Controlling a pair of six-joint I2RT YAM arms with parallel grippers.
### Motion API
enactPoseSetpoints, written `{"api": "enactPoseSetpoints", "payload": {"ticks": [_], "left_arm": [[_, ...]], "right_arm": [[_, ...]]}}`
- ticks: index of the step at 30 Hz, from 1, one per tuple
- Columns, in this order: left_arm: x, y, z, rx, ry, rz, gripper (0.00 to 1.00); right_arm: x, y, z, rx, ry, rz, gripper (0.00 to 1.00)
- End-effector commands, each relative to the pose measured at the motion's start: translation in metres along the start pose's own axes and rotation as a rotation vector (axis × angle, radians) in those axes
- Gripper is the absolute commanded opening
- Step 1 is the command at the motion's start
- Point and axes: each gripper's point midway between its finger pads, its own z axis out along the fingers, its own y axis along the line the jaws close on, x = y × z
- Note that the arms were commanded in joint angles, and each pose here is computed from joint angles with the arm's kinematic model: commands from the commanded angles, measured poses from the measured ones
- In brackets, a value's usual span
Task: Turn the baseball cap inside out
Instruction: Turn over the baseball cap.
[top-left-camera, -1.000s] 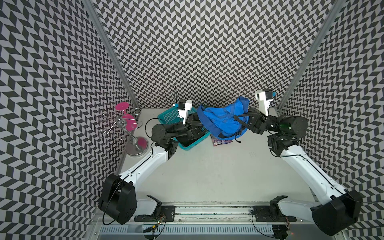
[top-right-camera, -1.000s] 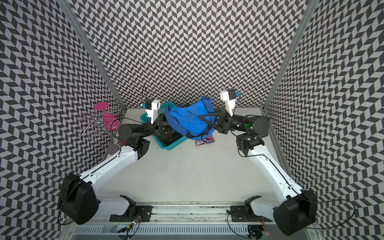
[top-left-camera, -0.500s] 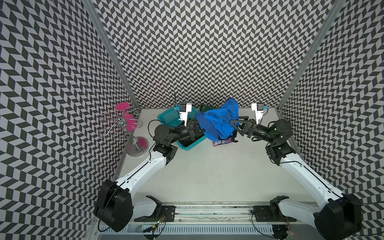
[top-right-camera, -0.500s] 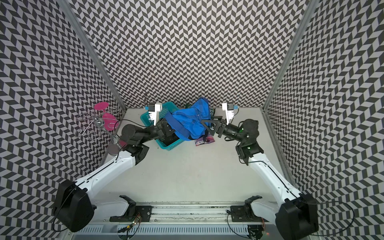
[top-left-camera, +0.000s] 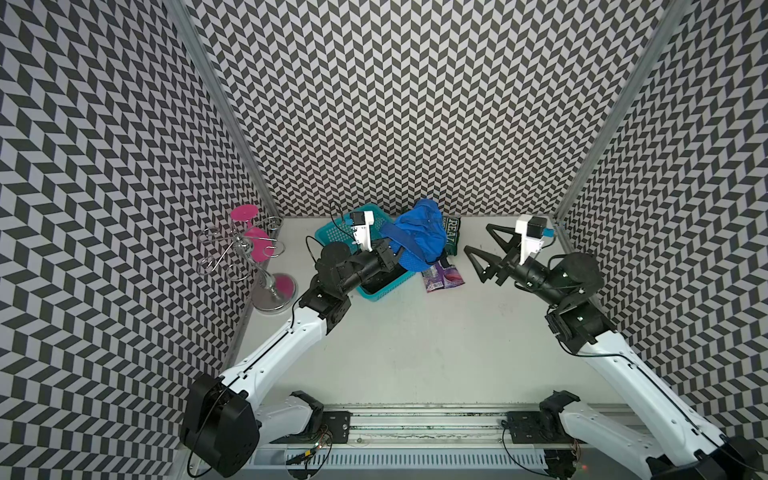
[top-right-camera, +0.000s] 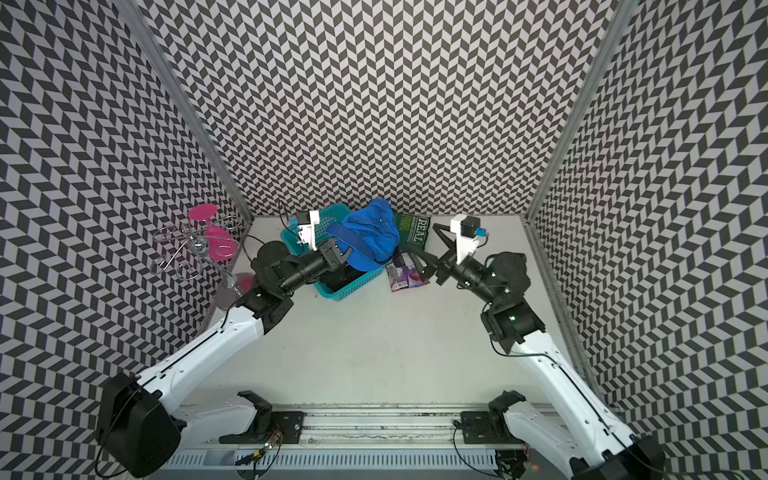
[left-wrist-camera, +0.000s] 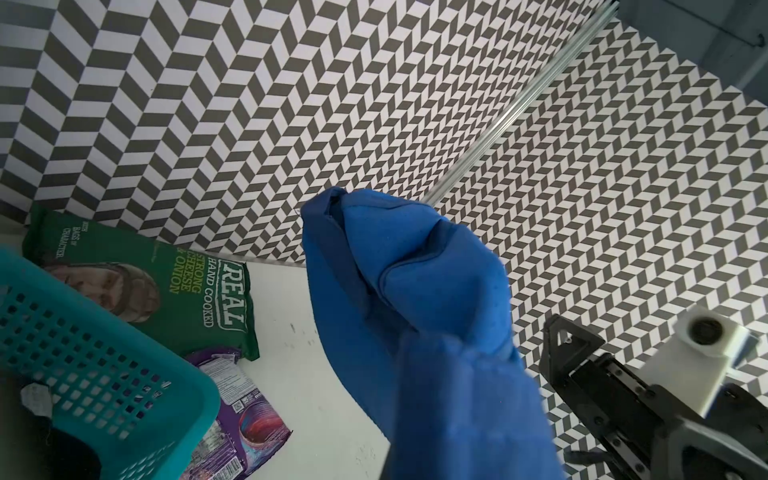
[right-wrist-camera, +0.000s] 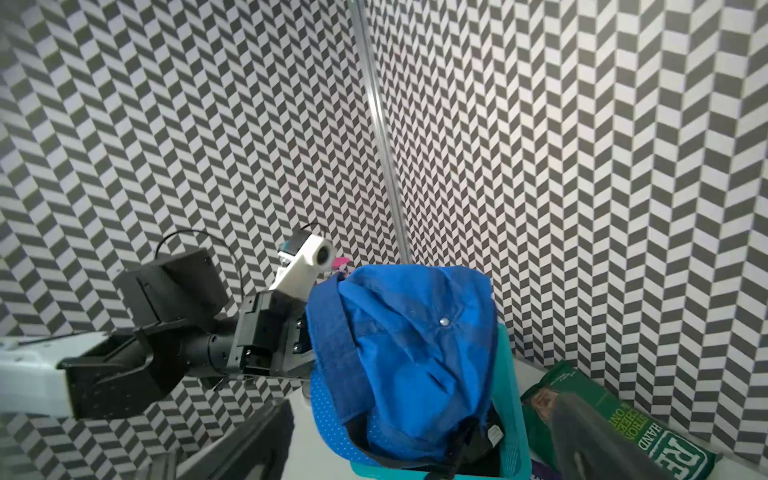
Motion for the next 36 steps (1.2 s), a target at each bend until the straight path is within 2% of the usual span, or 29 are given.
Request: {"api": "enactPoseSetpoints", "payload": {"ticks": [1, 6, 9, 17, 30, 36], "left_arm": [[-0.002, -0.005, 0.007, -0.009, 0.005, -0.004, 0.0], [0.003, -0.009, 0.013, -0.006, 0.035, -0.007, 0.0], [0.003, -0.012, 0.012, -0.001, 0.037, -0.006, 0.0], [0.004, -0.022, 0.012, 0.023, 0.045, -0.01, 0.0], [0.008, -0.013, 0.011, -0.036, 0.066, 0.027, 0.0], [0.018, -0.005, 0.015, -0.063, 0.118, 0.053, 0.0]], "right_arm": [[0.014, 0.018, 0.018, 0.049, 0.009, -0.213, 0.99], [0.019, 0.026, 0.036, 0.15, -0.032, -0.301, 1.0], [0.019, 0.028, 0.042, 0.165, -0.05, -0.345, 1.0], [0.055, 0.036, 0.06, 0.153, 0.044, -0.488, 1.0], [0.046, -0.036, 0.046, 0.642, 0.094, -0.57, 1.0], [0.03, -0.04, 0.045, 0.695, 0.029, -0.577, 1.0]]}}
